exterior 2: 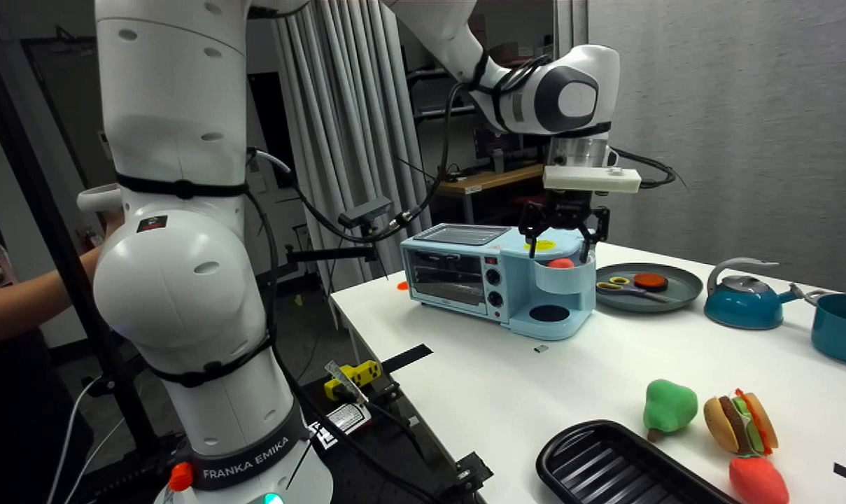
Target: Remove the orange plushy from the compartment and put it atop the toaster oven
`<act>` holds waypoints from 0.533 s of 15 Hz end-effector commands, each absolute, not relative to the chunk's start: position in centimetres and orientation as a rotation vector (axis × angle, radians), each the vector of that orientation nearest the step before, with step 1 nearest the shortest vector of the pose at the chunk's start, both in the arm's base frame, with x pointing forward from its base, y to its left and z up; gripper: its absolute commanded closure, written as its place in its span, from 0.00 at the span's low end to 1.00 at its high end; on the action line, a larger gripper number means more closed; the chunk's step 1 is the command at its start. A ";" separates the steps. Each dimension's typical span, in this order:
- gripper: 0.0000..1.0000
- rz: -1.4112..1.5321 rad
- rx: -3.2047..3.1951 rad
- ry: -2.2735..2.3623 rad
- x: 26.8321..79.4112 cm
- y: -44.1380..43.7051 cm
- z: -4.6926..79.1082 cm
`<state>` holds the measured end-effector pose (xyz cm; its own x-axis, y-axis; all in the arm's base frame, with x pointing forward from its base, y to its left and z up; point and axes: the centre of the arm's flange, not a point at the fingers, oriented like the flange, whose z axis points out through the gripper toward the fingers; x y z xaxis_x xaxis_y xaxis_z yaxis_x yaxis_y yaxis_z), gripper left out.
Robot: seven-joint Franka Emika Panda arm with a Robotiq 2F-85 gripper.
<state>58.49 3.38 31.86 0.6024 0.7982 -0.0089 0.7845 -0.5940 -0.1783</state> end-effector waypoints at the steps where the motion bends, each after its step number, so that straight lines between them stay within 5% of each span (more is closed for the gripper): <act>1: 0.00 0.148 -2.610 -1.392 60.3 4.4 31.6; 8: 0.00 0.162 -2.600 -1.397 61.3 3.7 30.8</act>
<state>60.00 4.73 30.61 0.5710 0.8210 -0.0012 0.8060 -0.5608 -0.1895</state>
